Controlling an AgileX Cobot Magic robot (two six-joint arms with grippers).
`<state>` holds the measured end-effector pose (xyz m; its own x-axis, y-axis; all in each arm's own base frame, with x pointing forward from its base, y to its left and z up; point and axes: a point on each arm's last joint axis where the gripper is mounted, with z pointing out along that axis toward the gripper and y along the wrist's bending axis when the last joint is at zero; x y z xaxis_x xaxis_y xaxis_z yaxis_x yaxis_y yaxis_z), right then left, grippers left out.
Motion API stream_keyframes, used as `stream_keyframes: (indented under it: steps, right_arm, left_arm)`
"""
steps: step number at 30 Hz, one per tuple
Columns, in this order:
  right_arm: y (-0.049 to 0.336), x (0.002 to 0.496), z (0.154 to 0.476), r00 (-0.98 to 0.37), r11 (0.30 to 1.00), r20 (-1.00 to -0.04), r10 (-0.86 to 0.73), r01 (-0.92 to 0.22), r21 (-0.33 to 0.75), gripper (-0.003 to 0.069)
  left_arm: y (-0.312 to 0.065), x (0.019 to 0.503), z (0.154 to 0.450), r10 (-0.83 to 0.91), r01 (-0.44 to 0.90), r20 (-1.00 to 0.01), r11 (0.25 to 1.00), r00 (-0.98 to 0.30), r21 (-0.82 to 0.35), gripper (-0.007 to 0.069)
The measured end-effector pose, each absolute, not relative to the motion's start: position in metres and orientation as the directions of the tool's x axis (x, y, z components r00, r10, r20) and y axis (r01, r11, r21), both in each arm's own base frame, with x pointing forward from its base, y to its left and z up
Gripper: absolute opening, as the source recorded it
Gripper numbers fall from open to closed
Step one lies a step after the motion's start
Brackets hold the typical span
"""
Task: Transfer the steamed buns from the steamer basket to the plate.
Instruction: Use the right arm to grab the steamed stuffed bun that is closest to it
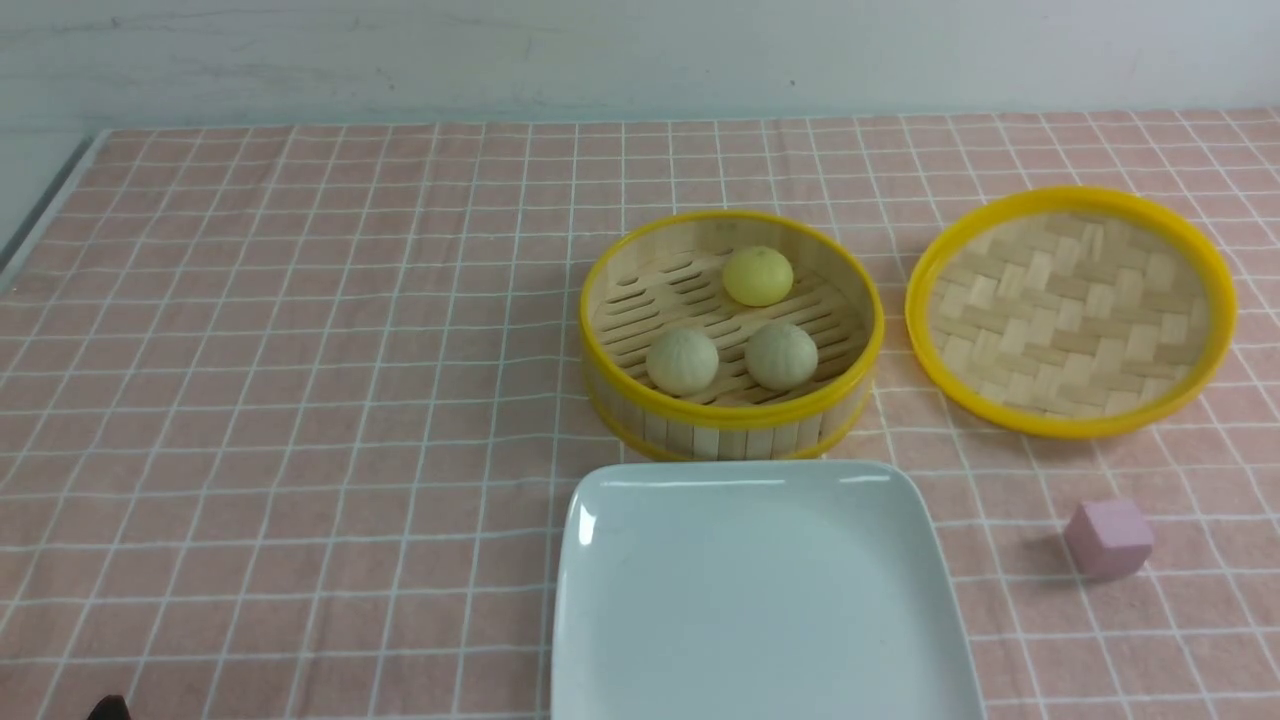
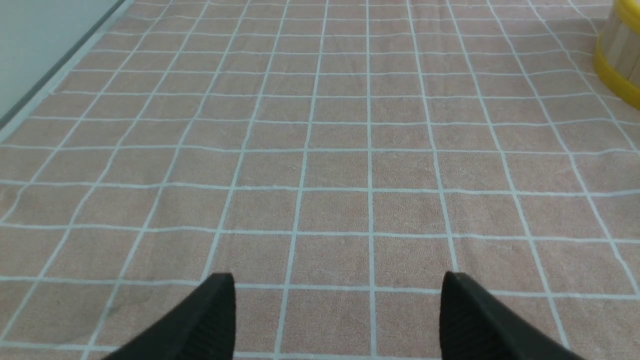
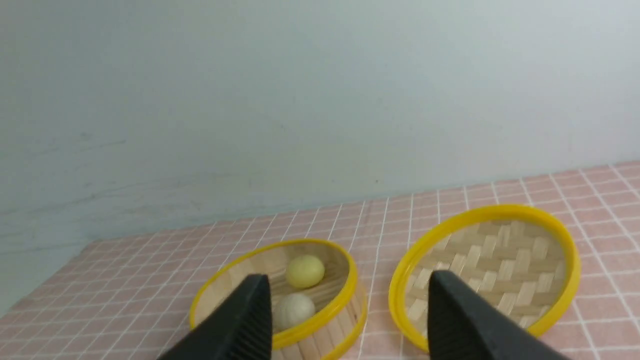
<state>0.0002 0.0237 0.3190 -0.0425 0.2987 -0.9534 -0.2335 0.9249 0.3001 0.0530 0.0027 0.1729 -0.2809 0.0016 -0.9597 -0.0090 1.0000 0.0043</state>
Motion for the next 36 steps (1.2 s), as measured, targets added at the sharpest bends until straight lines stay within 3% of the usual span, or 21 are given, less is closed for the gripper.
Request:
stream_keyframes:
  steps: [8,12,13,15,21,36]
  right_arm:
    - [0.029,-0.002,0.309,-0.142,0.932,-0.967,0.211,-0.271,0.243,0.0422]
    - [0.032,-0.003,0.304,-0.183,0.937,-0.977,0.109,-0.308,0.162,0.0422]
    - [0.032,-0.003,0.304,-0.183,0.937,-0.977,0.110,-0.309,0.163,0.0422]
    - [0.034,-0.004,0.302,-0.194,0.934,-0.977,0.089,-0.324,0.150,0.0422]
    - [0.035,-0.005,0.301,-0.208,0.929,-0.976,0.066,-0.343,0.136,0.0422]
    - [0.036,-0.006,0.299,-0.226,0.926,-0.973,0.052,-0.353,0.132,0.0422]
  left_arm:
    - [-0.001,0.056,0.185,-0.062,0.021,-0.988,0.998,-0.140,-0.065,0.0543]
    - [-0.004,0.056,0.190,-0.329,0.036,-0.939,0.942,-0.100,-0.334,0.0543]
    - [-0.004,0.056,0.191,-0.343,0.036,-0.934,0.937,-0.099,-0.348,0.0543]
    - [-0.005,0.056,0.194,-0.479,0.045,-0.874,0.875,-0.079,-0.483,0.0543]
    - [-0.006,0.056,0.197,-0.665,0.056,-0.744,0.742,-0.068,-0.668,0.0543]
    - [-0.005,0.057,0.199,-0.696,0.067,-0.716,0.713,-0.042,-0.698,0.0543]
